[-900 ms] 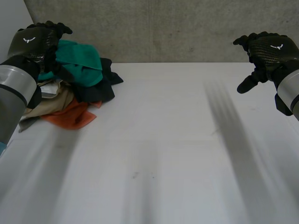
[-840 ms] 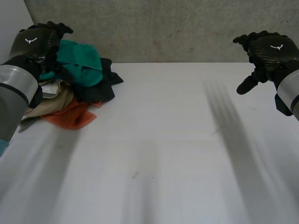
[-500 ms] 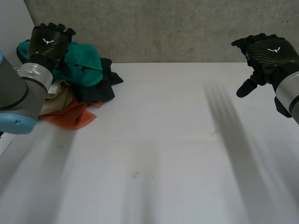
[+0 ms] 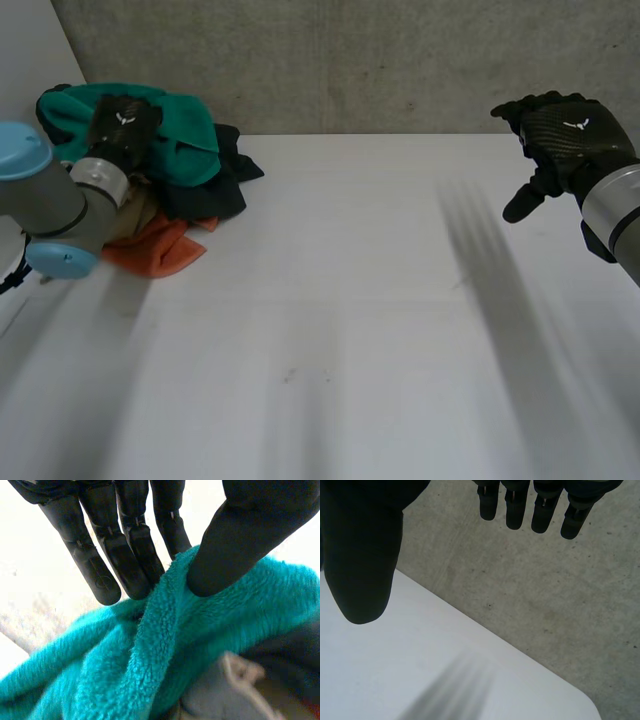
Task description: Fold the laundry.
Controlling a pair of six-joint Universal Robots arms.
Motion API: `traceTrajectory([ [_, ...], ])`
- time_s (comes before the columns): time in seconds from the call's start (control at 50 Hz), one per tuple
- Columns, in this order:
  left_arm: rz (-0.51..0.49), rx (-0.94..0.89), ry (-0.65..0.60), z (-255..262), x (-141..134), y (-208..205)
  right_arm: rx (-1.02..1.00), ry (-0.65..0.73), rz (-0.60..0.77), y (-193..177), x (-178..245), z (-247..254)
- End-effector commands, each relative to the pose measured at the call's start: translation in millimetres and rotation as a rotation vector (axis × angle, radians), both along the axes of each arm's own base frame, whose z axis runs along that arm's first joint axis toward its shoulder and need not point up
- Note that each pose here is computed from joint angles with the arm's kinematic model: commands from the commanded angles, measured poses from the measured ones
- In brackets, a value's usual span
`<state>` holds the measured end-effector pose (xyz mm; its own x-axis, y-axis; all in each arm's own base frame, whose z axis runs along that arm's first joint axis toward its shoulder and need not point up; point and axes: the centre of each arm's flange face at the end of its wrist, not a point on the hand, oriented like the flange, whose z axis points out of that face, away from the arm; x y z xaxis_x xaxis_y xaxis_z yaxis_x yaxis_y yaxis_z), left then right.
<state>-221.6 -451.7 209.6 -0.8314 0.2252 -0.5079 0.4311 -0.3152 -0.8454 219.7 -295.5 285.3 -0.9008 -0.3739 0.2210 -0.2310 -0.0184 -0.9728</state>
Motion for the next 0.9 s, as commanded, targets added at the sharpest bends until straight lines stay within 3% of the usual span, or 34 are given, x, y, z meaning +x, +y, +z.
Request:
traceTrajectory([
  [0.02, -0.114, -0.048, 0.094, 56.5, -34.9, 48.9, -0.029, 0.009, -0.01, -2.3, -3.2, 7.4],
  [0.12, -0.237, -0.028, 0.268, 99.6, -49.8, 102.9, -0.044, 0.005, -0.011, -3.4, -3.5, 13.8],
  [0.22, -0.423, 0.06, 0.478, 126.6, -68.9, 162.7, -0.03, 0.007, -0.01, -3.1, -4.2, 17.4],
  [0.28, -0.505, 0.143, 0.537, 120.1, -80.7, 182.9, -0.03, 0.007, -0.013, -3.5, -4.8, 18.4],
  [0.38, -0.702, 0.32, 0.547, 82.3, -130.2, 229.2, -0.021, 0.009, -0.016, -2.6, -4.5, 16.9],
  [0.46, -0.718, 0.468, 0.493, 21.0, -165.7, 233.0, -0.008, 0.012, -0.014, -3.5, -3.8, 12.7],
  [0.52, -0.685, 0.526, 0.434, -4.1, -171.7, 231.3, 0.002, 0.015, -0.013, -3.0, -3.4, 10.0],
  [0.64, -0.661, 0.493, 0.323, -4.8, -168.3, 232.7, 0.022, 0.023, 0.008, 0.1, -0.6, 8.7],
  [0.72, -0.657, 0.385, 0.328, 34.6, -155.5, 230.7, 0.051, 0.066, 0.02, 4.4, -1.0, 8.8],
  [0.82, -0.645, 0.325, 0.34, 61.1, -138.3, 233.3, 0.094, 0.249, 0.068, 18.3, -2.0, 6.2],
  [0.9, -0.642, 0.309, 0.326, 66.3, -130.5, 239.8, 0.182, 0.495, 0.148, 41.3, -6.4, -10.0],
])
